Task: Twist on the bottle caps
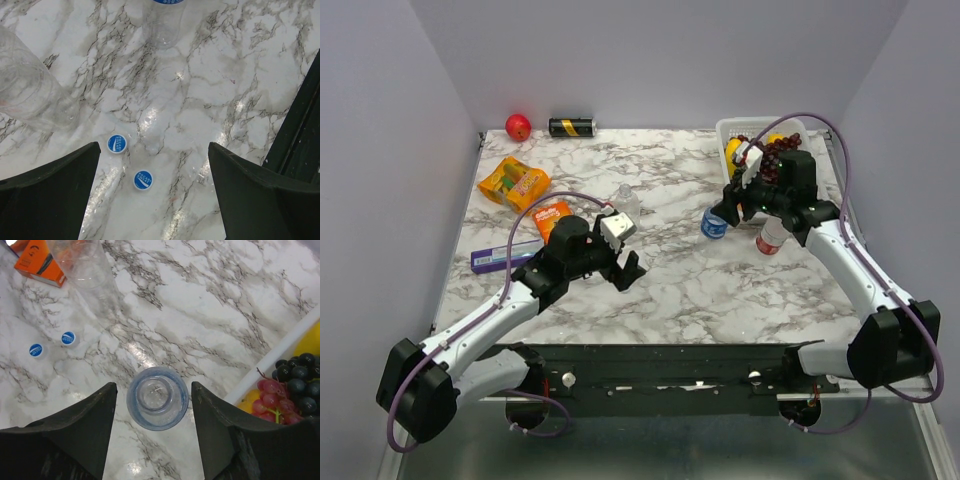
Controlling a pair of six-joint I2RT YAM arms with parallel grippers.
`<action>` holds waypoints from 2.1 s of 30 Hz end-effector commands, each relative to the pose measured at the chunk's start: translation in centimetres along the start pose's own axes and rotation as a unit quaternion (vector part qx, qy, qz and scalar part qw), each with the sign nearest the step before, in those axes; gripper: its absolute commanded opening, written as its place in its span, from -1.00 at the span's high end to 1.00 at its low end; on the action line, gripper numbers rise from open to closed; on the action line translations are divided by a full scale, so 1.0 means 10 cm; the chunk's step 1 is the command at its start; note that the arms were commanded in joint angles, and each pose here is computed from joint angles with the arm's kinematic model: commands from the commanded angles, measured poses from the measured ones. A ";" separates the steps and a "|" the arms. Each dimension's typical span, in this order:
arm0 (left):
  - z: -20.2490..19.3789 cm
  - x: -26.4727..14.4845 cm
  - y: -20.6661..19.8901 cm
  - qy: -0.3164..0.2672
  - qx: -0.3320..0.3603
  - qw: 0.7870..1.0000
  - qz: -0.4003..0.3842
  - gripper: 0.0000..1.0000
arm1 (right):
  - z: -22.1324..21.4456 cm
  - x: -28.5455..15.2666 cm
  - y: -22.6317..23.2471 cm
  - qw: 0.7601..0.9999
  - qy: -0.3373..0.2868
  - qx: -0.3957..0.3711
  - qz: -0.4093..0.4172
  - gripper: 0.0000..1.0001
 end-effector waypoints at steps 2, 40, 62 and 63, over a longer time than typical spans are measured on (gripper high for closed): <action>0.02 -0.03 0.01 -0.013 0.006 1.000 0.000 -0.97 | -0.01 0.09 -0.14 0.999 -0.008 -0.007 -0.038 -0.22; 0.53 0.74 -0.15 -0.114 0.060 0.991 0.024 -0.97 | 0.68 -0.41 1.05 0.974 -0.033 0.089 0.206 0.88; 0.49 0.86 -0.30 -0.102 0.039 0.993 -0.041 -0.83 | 0.70 -0.29 1.20 0.967 -0.031 0.095 0.233 0.89; 0.44 0.85 -0.31 -0.097 0.037 0.994 -0.042 -0.83 | 0.72 -0.29 1.21 0.967 -0.033 0.092 0.234 0.89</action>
Point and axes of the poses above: each gripper's point midway between its finger pads, its own x axis out along the fingers, its own y axis along the line the jaws close on, z = x × y, the point moved 4 cm from there along -x, back along the fingers, and after that the axes turned 13 degrees about x, right-handed, at the moved point
